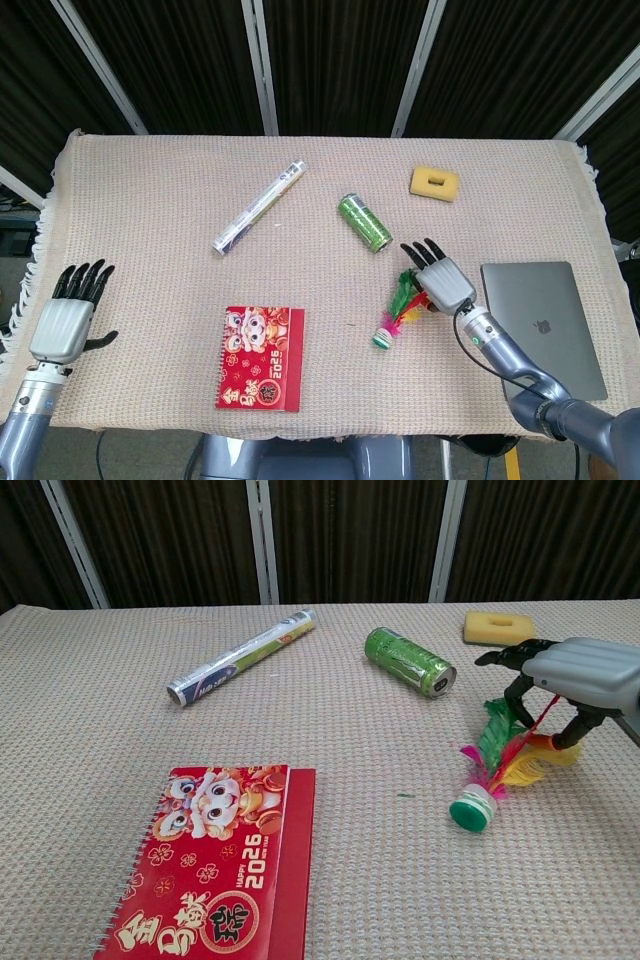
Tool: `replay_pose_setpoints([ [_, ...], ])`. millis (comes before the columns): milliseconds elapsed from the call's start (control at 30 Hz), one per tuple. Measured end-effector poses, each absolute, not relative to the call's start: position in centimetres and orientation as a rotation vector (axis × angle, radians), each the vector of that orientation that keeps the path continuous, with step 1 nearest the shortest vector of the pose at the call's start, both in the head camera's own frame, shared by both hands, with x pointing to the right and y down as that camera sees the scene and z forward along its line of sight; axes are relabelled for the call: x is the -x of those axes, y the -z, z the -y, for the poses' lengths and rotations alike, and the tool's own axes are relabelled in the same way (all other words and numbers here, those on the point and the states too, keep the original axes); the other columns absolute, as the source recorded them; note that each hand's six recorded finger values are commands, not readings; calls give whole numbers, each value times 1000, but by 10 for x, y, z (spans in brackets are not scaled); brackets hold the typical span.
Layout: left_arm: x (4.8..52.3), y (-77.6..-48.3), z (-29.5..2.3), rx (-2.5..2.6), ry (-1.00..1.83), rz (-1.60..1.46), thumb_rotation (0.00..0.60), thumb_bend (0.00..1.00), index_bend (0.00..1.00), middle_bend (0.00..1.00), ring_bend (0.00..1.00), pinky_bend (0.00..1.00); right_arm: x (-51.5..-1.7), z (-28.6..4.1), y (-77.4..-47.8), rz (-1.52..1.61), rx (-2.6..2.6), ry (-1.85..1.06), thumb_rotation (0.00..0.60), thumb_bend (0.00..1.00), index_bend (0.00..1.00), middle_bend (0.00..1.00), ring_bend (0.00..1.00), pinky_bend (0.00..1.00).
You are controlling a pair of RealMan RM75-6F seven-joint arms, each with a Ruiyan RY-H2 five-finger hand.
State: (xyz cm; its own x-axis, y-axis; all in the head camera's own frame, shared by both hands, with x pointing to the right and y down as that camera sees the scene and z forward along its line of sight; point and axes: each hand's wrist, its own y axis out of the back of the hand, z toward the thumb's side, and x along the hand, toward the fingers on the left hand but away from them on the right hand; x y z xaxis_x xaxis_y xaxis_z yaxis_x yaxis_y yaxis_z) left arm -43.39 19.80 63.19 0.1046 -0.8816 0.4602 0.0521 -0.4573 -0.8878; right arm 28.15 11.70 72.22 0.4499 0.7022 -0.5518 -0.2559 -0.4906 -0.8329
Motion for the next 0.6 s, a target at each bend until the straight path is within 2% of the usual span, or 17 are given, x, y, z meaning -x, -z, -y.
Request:
replay_pose_setpoints([
  [400,435,-630,-200,1588,1466,-837,600,6,0,0,0,0,-292,-122,-718,410,1684,-1241,600,353,748,105,0,0],
  [600,431,-629,-201,1617,1446,-832,600,10,0,0,0,0,-290,-126,-702,421,1650,-1214,600,353,748,107,0,0],
])
